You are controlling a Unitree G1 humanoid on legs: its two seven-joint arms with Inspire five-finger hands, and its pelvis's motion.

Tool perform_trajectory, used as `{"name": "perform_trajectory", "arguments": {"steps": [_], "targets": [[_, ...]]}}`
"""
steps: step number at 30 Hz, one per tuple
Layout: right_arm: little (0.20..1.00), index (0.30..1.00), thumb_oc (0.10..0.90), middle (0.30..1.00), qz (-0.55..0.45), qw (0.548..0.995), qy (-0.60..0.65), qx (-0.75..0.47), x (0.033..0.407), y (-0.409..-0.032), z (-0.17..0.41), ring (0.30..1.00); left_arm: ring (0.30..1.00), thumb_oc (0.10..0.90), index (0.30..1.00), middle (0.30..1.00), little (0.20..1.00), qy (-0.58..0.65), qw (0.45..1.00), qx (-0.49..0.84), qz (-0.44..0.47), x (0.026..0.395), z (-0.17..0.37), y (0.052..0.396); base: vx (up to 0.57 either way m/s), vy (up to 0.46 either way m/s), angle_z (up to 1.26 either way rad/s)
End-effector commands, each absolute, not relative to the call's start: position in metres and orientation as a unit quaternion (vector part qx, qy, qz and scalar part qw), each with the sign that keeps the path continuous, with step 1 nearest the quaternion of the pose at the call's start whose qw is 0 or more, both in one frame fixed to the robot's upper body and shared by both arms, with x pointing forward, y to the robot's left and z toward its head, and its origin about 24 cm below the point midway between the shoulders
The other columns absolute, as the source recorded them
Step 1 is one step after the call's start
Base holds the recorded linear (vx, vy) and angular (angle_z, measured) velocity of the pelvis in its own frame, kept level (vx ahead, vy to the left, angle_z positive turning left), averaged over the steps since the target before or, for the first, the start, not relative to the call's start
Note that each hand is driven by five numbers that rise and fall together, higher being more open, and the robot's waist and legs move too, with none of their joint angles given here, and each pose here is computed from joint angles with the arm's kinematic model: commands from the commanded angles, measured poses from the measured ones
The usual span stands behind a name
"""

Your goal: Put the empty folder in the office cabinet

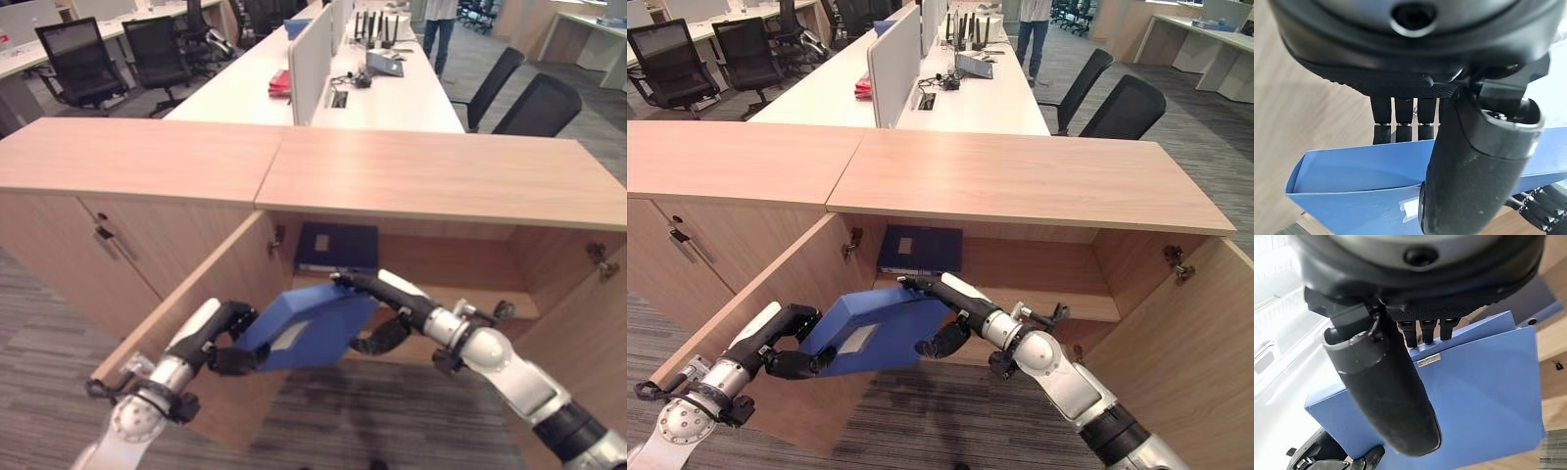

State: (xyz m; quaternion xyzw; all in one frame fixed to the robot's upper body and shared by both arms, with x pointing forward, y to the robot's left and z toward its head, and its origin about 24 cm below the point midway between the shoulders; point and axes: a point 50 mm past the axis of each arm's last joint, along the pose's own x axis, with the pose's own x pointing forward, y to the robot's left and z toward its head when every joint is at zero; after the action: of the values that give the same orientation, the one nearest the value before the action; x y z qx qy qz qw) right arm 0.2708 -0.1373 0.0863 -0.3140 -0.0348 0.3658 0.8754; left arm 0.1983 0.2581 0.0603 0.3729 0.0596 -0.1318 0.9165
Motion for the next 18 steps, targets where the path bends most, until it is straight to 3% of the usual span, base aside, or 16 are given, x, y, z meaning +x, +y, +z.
{"name": "perform_trajectory", "arguments": {"steps": [1, 18], "targets": [[0.900, 0.900, 0.800, 0.900, 0.407, 0.850, -0.138, -0.305, 0.281, -0.112, 0.130, 0.900, 0.300, 0.400, 0.300, 0.300, 0.300, -0.148, 0.912, 0.353, -0.148, 0.223, 0.141, 0.239, 0.00, 0.000, 0.00], [0.900, 0.900, 0.800, 0.900, 0.415, 0.822, -0.180, -0.346, 0.283, -0.097, 0.141, 0.900, 0.300, 0.400, 0.300, 0.300, 0.300, -0.212, 0.877, 0.293, -0.317, 0.226, 0.180, 0.192, 0.00, 0.000, 0.00]]}}
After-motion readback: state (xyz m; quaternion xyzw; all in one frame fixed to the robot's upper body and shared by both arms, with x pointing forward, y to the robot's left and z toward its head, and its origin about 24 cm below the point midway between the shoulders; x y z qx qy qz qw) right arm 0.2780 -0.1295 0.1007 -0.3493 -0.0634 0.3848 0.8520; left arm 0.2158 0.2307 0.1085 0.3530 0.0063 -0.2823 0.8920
